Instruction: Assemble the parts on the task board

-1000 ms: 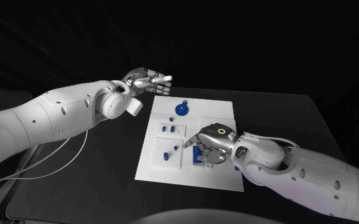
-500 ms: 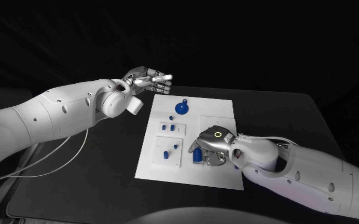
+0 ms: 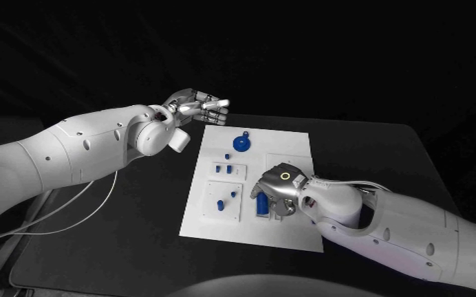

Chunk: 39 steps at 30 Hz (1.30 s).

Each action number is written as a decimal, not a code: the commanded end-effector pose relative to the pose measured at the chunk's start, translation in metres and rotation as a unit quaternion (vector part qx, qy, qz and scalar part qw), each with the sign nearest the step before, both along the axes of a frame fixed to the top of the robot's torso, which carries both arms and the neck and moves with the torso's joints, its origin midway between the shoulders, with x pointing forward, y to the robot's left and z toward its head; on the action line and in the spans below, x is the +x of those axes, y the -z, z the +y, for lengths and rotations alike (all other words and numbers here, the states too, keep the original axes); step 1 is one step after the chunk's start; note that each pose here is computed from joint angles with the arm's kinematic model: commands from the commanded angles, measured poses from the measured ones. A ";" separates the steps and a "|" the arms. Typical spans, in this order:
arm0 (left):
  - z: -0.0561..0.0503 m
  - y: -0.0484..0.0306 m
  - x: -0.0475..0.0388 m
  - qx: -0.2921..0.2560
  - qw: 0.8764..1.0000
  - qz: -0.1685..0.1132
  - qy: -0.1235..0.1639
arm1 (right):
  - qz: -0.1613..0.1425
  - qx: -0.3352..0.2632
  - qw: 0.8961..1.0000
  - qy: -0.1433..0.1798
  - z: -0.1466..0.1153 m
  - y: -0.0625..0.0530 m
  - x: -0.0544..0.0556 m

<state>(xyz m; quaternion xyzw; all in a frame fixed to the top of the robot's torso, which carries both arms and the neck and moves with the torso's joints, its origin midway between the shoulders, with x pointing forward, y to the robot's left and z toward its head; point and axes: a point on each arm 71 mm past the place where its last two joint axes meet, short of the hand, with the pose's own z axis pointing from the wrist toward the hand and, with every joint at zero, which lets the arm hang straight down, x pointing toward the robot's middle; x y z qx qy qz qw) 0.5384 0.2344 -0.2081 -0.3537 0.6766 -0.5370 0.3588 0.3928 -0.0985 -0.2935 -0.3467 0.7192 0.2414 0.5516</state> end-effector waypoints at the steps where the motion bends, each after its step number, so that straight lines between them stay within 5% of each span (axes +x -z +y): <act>1: -0.003 -0.0005 -0.0006 -0.003 1.000 0.001 0.011 | -0.020 -0.016 1.000 0.007 -0.001 0.001 0.003; 20: -0.003 0.0006 -0.0007 -0.001 1.000 0.005 0.015 | -0.012 -0.020 1.000 -0.007 0.003 0.013 0.000; 39: -0.001 0.0017 -0.0009 0.004 1.000 0.009 0.015 | -0.020 0.056 0.998 -0.025 0.000 0.007 0.000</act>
